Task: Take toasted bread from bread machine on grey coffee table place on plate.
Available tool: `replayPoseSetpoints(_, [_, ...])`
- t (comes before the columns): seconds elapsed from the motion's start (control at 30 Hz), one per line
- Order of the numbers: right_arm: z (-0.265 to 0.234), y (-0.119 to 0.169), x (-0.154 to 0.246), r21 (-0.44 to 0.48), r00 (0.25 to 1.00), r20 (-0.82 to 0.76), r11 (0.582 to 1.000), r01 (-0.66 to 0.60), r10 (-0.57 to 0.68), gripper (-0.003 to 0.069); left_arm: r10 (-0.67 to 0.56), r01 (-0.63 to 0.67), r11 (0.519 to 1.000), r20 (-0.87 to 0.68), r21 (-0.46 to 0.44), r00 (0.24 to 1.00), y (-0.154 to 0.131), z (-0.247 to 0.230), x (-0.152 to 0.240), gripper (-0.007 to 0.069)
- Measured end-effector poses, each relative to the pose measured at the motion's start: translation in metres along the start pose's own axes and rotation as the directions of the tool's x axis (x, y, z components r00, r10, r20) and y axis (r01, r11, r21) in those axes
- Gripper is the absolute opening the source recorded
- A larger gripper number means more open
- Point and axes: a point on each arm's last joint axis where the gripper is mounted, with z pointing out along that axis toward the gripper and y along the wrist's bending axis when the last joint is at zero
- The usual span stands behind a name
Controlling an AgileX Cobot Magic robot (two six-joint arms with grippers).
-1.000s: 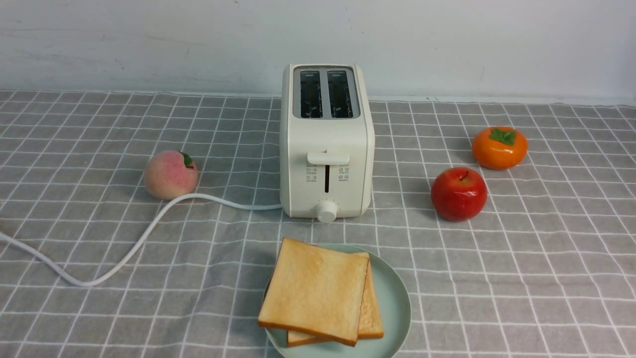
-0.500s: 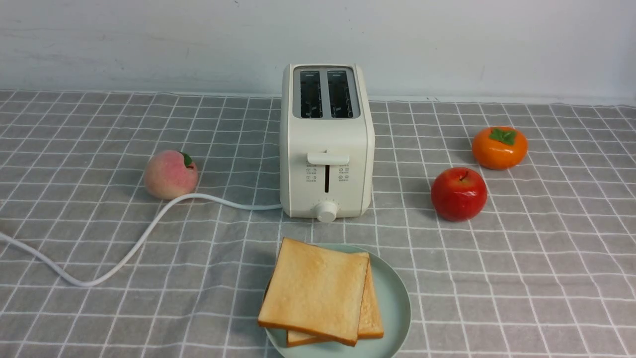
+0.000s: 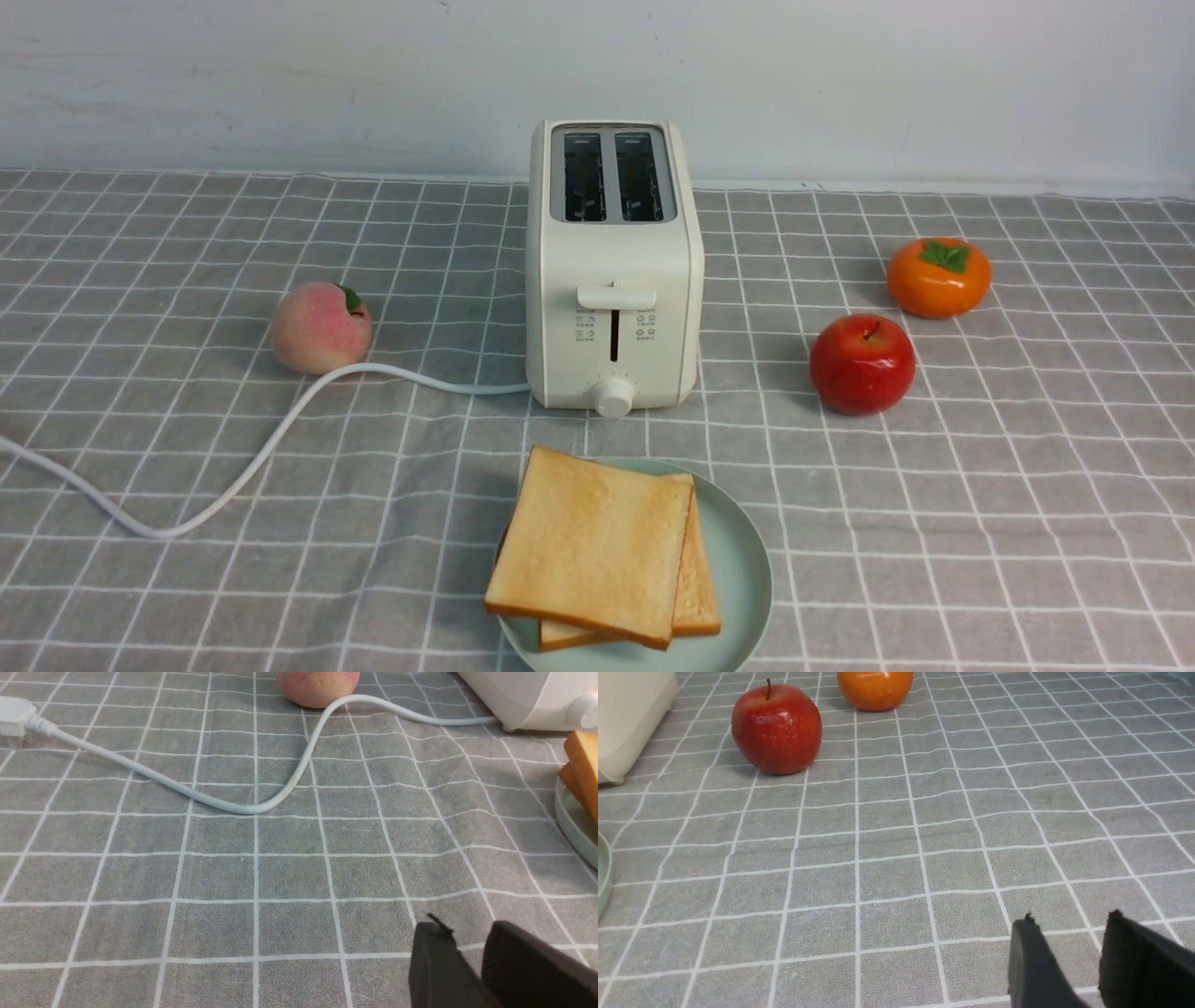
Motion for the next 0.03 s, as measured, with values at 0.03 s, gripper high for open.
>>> replayPoseSetpoints(0.03, [0.0, 0.0, 0.0, 0.0, 1.0, 0.0, 1.0, 0.0, 0.0, 0.0233, 0.0, 0.0, 1.0, 0.0, 0.0, 1.0, 0.0, 0.0, 0.0, 0.0155])
